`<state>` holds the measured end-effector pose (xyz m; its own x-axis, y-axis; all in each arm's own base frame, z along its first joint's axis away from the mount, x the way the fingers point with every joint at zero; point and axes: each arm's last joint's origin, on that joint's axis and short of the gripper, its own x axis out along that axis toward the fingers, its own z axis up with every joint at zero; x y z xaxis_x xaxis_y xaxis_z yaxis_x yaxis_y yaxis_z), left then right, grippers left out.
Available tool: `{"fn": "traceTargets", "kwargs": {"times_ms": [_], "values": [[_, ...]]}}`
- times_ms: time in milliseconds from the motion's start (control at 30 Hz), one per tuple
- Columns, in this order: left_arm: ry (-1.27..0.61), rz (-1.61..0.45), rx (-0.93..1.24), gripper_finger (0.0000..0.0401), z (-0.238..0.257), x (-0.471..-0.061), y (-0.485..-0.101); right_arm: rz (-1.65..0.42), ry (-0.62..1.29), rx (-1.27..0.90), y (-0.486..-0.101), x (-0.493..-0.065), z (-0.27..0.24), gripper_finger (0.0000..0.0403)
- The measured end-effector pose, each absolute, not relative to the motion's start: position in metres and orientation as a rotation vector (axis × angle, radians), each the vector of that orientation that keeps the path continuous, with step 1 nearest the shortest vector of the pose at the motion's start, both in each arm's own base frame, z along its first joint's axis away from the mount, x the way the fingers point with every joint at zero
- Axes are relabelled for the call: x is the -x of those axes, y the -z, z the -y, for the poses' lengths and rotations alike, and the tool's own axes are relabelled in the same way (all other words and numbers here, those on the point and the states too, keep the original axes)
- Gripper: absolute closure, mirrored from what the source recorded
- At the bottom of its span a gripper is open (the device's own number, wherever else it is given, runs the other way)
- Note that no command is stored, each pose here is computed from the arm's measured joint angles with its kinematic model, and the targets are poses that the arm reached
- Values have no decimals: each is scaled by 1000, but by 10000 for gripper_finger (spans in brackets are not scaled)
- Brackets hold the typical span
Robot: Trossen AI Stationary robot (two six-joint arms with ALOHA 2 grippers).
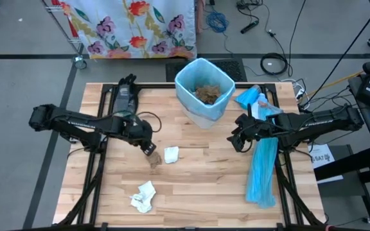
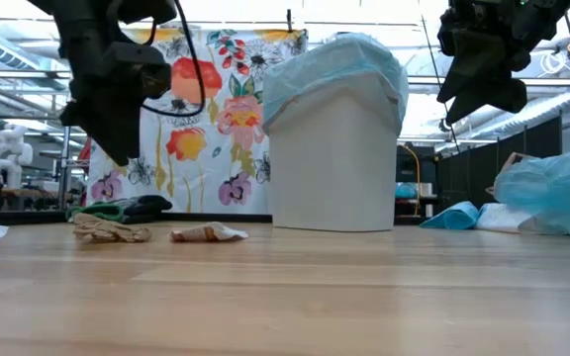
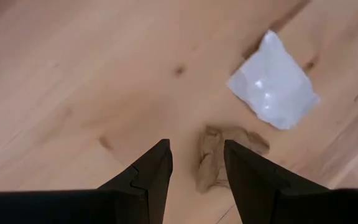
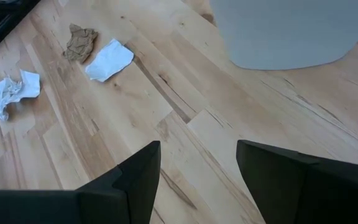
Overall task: Place trash/remove bag and relplace
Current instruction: Put the brown napkin into the trash bin
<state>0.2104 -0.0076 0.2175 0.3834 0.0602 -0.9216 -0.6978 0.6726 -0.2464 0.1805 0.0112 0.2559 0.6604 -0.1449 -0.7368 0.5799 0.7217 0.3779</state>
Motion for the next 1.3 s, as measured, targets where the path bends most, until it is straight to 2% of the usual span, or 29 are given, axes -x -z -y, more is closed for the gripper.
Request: {"fn": "traceTargets", "kwargs": {"times_ms": [167, 500, 700, 800, 933, 967, 1100, 1300], "values": [[-465, -1140, 632, 250, 14, -222, -205, -744, 444, -646, -256, -180, -11, 200], [-349, -1397, 527, 250, 31, -241, -156, -743, 443, -646, -256, -180, -11, 200], [-343, -1401, 502, 251, 37, -256, -132, -743, 444, -646, -256, -181, -11, 200], [-348, -1390, 521, 275, 38, -262, -128, -743, 443, -646, -256, -180, -11, 200], [-334, -1359, 538, 376, 39, -268, -134, -742, 443, -646, -256, -181, -11, 200], [-334, -1350, 542, 386, 39, -269, -137, -743, 443, -646, -256, -180, -11, 200], [-323, -1277, 562, 396, 40, -277, -158, -744, 444, -646, -256, -180, -11, 200], [-278, -1073, 635, 398, 41, -285, -221, -743, 444, -646, -256, -181, -11, 200]]}}
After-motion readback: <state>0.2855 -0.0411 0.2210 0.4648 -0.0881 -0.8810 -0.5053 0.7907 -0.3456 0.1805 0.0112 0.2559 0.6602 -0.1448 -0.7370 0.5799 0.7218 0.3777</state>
